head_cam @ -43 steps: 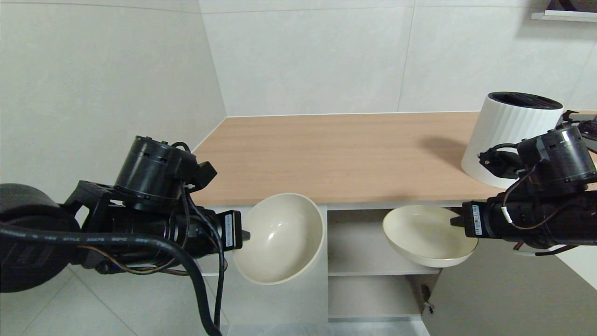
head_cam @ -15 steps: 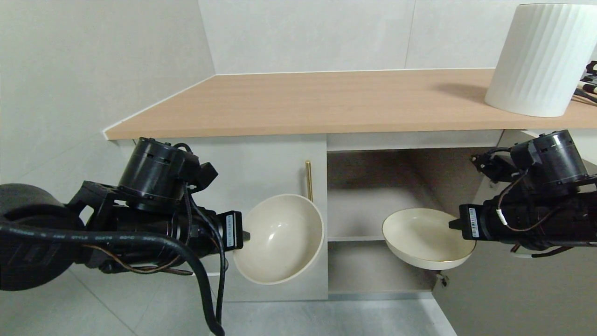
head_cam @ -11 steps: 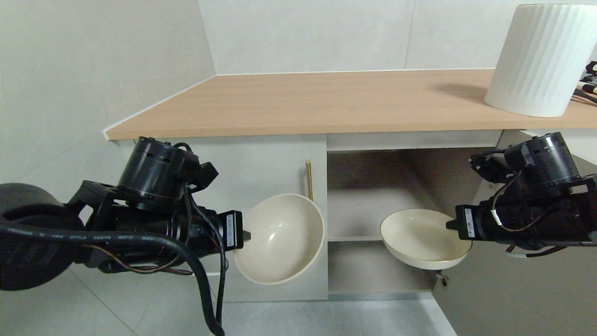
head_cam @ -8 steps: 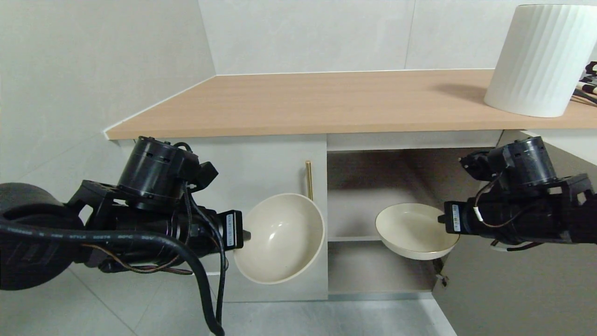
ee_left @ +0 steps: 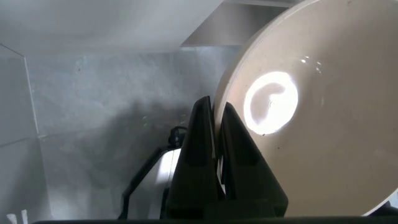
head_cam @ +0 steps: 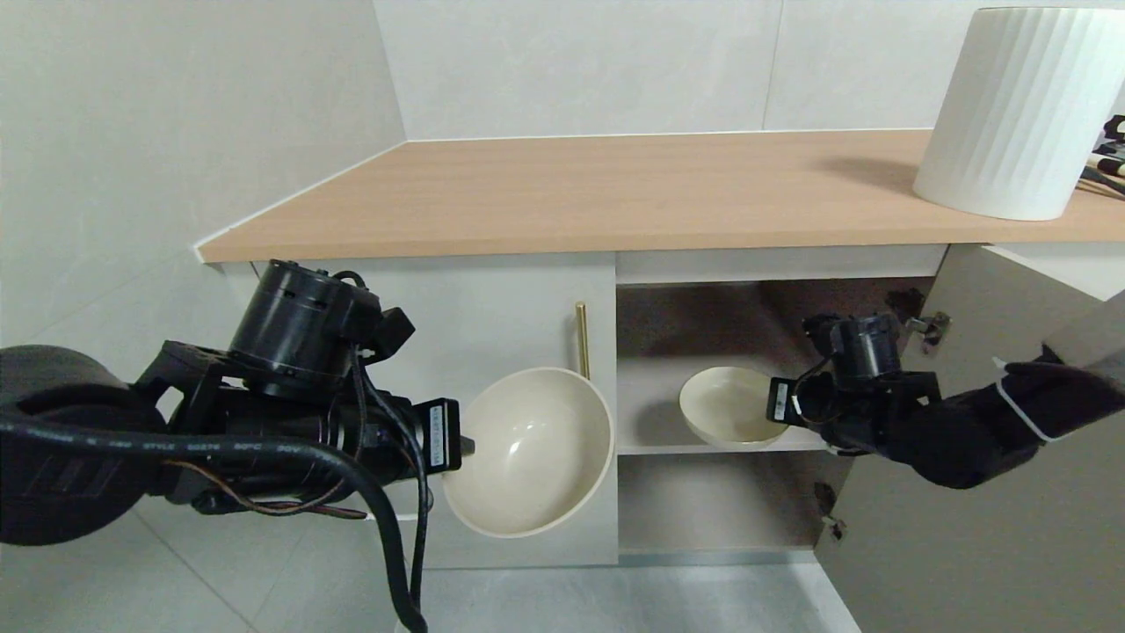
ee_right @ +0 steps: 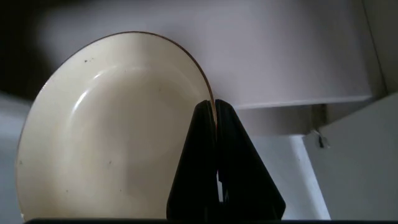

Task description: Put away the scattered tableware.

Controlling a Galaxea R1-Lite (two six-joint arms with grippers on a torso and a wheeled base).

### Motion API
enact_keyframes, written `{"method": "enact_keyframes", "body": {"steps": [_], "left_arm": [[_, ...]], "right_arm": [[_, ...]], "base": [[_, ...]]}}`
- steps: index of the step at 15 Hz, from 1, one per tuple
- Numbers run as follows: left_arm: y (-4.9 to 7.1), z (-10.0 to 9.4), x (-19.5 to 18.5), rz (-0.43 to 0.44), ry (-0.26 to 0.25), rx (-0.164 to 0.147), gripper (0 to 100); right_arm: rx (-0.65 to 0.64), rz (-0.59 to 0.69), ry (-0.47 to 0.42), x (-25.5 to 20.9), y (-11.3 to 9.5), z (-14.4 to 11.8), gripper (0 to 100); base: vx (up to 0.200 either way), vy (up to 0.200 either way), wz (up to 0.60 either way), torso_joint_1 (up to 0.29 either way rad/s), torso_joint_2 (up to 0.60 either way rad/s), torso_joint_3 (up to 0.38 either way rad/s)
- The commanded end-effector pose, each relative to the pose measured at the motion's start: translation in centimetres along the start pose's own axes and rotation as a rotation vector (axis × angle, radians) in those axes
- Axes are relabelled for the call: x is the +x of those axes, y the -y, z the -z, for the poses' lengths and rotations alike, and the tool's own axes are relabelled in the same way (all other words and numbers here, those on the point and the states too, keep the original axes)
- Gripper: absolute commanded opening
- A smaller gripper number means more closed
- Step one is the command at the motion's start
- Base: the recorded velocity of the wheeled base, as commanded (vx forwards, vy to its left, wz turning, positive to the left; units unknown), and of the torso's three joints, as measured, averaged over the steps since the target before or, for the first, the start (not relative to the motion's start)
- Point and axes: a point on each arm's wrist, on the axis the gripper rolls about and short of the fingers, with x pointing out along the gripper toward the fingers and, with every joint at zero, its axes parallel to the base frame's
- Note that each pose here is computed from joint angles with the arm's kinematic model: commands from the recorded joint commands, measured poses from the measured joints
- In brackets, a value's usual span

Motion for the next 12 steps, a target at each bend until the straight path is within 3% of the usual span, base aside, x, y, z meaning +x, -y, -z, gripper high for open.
{"method": "enact_keyframes", "body": {"steps": [1,5,9,12], "left_arm": [[0.0,0.0,0.0,-0.001,0.0,0.0,0],[0.1,0.3,0.5,-0.003,-0.02,0.005,0],[1.2,1.5,2.1,-0.001,-0.085,0.043,0],[1.3,1.8,2.6,-0.004,-0.103,0.049,0]], "right_arm": [[-0.001,0.016,-0.016,5.2,-0.6,0.6,0],[0.015,0.077,0.016,9.6,0.0,1.1,0],[0.042,0.141,0.016,11.7,2.7,2.3,0],[0.049,0.162,0.014,13.1,3.7,3.1,0]], "base": [[0.0,0.0,0.0,0.0,0.0,0.0],[0.0,0.0,0.0,0.0,0.0,0.0],[0.0,0.0,0.0,0.0,0.0,0.0],[0.0,0.0,0.0,0.0,0.0,0.0]]}}
